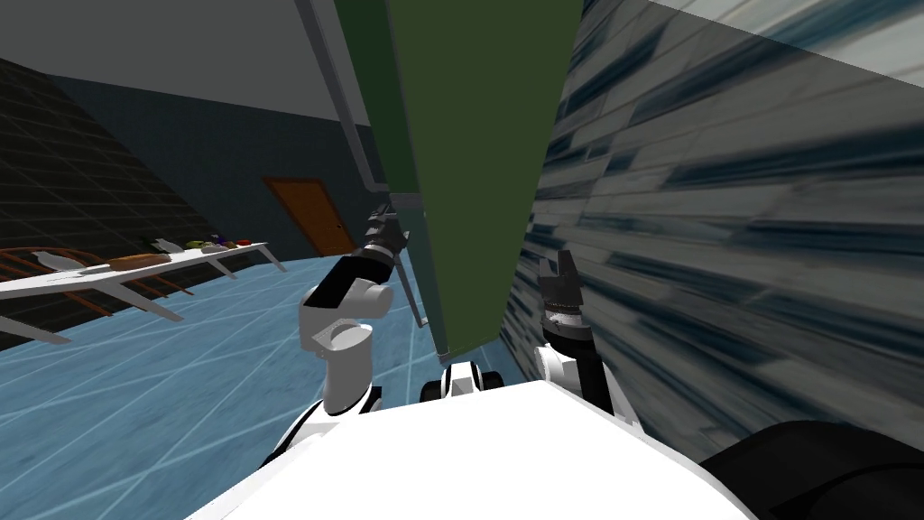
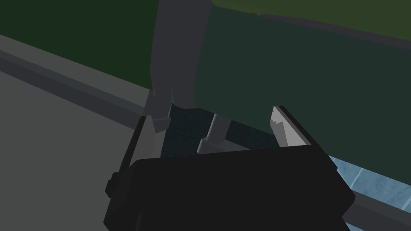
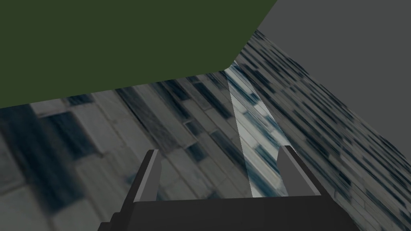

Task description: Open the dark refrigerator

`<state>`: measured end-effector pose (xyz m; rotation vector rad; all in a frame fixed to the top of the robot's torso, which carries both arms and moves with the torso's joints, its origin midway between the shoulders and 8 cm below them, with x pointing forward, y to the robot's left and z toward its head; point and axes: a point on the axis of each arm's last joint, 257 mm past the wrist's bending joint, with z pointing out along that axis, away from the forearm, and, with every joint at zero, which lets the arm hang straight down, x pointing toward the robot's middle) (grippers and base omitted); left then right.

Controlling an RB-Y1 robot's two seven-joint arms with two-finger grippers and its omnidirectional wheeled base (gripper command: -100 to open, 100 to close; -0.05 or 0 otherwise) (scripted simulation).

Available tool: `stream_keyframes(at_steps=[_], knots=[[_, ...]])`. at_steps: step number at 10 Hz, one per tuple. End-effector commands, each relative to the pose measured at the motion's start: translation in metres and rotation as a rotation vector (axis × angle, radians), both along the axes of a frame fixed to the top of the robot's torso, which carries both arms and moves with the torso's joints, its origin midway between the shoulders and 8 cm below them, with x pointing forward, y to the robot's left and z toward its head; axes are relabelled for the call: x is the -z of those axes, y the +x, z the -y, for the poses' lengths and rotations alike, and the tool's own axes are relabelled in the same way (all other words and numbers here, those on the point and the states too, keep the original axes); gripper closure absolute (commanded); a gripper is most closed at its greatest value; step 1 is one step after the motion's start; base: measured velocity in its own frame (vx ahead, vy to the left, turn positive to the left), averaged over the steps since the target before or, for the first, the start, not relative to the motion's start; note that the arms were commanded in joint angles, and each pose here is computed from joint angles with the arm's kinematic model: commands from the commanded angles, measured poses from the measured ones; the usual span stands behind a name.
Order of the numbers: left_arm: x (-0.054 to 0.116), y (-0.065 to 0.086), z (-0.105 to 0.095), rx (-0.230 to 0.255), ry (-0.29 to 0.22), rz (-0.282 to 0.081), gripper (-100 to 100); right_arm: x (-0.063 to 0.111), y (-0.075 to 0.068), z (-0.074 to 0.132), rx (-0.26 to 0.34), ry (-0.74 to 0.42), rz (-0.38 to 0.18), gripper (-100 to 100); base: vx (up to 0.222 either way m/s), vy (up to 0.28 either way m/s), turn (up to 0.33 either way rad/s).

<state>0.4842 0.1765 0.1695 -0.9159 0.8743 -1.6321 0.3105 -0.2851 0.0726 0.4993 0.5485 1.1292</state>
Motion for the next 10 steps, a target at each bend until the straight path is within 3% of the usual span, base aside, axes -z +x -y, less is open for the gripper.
stream_keyframes(at_steps=[1,4,5,6,8,9,10], knots=[[-0.012,0.005,0.0,-0.01,-0.015,-0.019,-100,0.0,0.0,0.0,0.0,0.0,0.0,0,0.011,-0.06,0.095],[-0.015,0.011,0.0,-0.022,-0.024,-0.072,-100,0.0,0.0,0.0,0.0,0.0,0.0,0,0.014,-0.037,0.064],[-0.015,0.011,0.0,-0.022,-0.024,-0.072,-100,0.0,0.0,0.0,0.0,0.0,0.0,0,0.005,-0.014,-0.004],[-0.015,0.015,-0.004,-0.037,-0.033,-0.105,-100,0.0,0.0,0.0,0.0,0.0,0.0,0,0.015,-0.03,0.069],[-0.019,0.014,-0.002,-0.034,-0.033,-0.101,-100,0.0,0.0,0.0,0.0,0.0,0.0,0,0.013,-0.025,0.041],[-0.016,0.018,-0.007,-0.052,-0.043,-0.139,-100,0.0,0.0,0.0,0.0,0.0,0.0,0,0.007,-0.016,0.065],[-0.021,0.017,-0.005,-0.048,-0.043,-0.13,-100,0.0,0.0,0.0,0.0,0.0,0.0,0,0.02,-0.021,0.049]])
